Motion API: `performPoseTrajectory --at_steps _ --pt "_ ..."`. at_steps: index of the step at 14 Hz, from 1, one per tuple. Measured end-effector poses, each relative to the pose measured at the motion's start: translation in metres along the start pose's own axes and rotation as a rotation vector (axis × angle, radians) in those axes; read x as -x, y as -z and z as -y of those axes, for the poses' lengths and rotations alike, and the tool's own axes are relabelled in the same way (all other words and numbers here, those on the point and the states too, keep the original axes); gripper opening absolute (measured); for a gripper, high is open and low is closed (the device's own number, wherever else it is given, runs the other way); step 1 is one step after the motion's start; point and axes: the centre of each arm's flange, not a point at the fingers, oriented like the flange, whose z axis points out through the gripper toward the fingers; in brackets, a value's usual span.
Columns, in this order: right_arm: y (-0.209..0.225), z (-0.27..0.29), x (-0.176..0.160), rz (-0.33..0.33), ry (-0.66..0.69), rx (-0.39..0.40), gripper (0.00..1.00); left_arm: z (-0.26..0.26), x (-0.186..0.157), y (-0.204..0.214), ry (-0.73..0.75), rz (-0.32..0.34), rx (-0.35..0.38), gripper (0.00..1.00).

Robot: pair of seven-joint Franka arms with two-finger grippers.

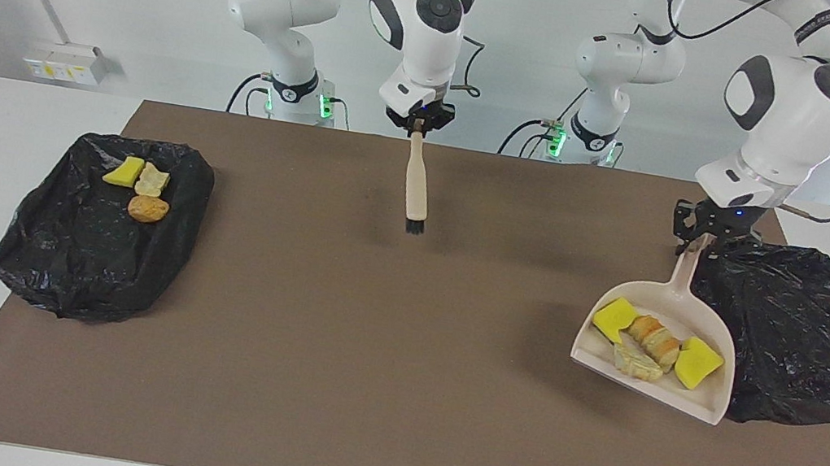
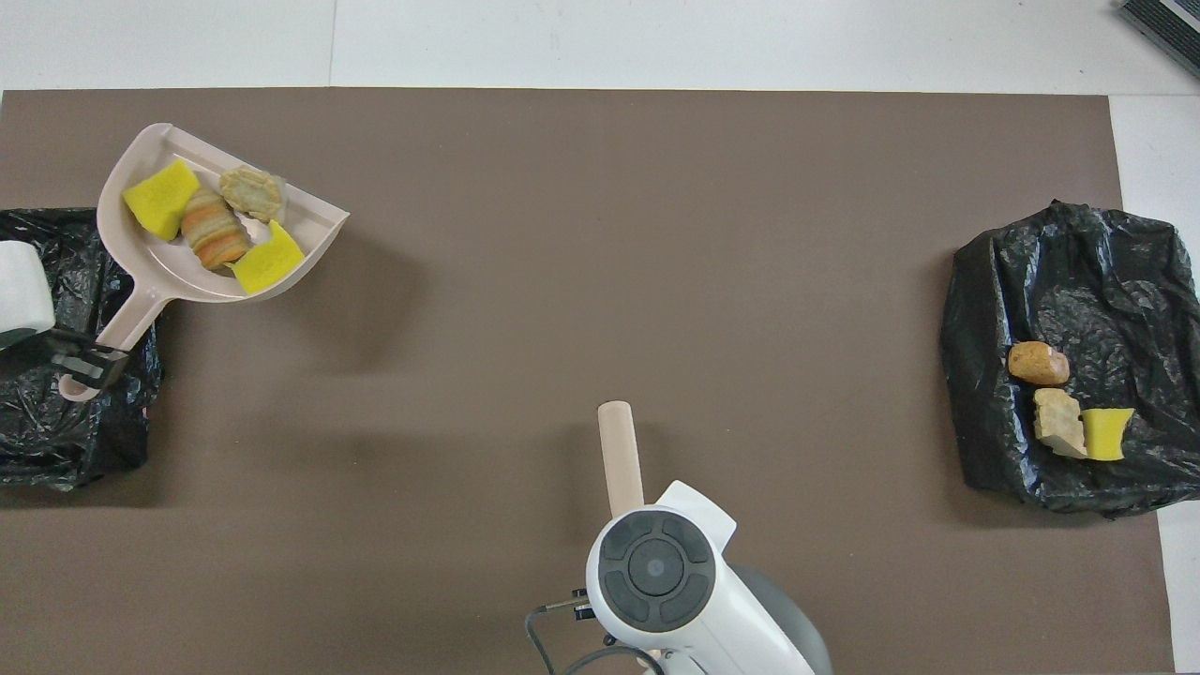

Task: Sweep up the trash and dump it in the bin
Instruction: 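Raise the dustpan with the left gripper while the right gripper withdraws the brush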

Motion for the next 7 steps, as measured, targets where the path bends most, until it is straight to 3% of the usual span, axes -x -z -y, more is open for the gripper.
performPoseTrajectory --at_steps 7 --pt "-0.064 0.068 0.011 -0.021 -0.040 -0.006 0.27 0.093 0.084 0.020 -0.145 0.026 0.024 0.33"
